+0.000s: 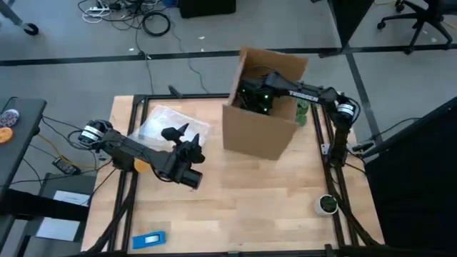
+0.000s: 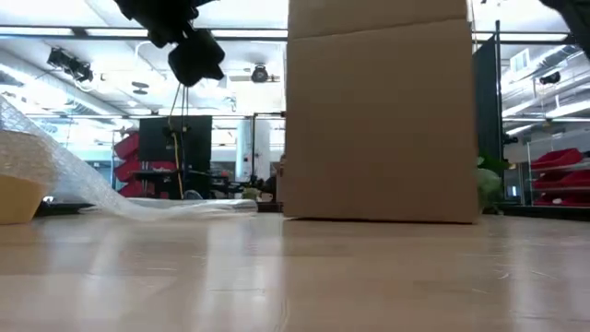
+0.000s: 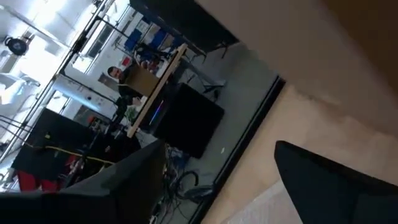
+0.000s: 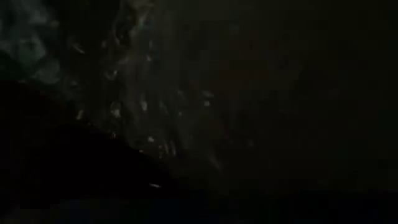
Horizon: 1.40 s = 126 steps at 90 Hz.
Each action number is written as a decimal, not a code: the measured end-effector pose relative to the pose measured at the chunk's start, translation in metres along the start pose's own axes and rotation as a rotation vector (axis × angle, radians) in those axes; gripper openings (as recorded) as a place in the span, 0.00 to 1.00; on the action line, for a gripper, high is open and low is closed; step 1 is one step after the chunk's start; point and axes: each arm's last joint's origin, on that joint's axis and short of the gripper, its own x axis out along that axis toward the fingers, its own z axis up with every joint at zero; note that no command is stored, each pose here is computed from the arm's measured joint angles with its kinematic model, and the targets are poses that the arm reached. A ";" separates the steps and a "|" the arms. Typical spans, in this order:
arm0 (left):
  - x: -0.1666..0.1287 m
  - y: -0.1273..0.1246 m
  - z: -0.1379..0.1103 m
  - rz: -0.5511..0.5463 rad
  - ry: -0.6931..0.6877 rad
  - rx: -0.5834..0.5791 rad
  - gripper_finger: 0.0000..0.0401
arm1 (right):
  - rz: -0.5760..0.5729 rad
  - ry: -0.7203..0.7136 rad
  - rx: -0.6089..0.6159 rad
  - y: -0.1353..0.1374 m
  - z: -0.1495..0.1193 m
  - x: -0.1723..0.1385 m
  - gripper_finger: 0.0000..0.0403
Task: Wrap mug
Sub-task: Put the wrapped orange mug into the cardboard box, then wrap the yellow mug with transparent bubble wrap
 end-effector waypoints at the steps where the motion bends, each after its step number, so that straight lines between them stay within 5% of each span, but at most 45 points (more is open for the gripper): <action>1: 0.000 0.000 0.000 0.000 0.000 0.000 0.72 | 0.002 0.004 0.001 -0.001 0.000 0.002 0.00; 42: 0.000 0.000 -0.001 -0.021 0.023 0.006 0.72 | -0.043 0.133 0.043 -0.029 0.010 0.056 0.04; 84: 0.000 0.000 -0.002 -0.030 0.035 0.021 0.72 | -0.329 0.090 0.070 -0.014 0.019 0.015 0.38; 106: 0.000 0.001 -0.003 -0.028 0.037 0.034 0.72 | -0.520 0.024 0.050 0.022 0.025 -0.035 0.53; 126: -0.001 0.001 -0.003 -0.028 0.036 0.027 0.72 | -0.607 -0.174 0.018 0.071 0.021 -0.093 0.58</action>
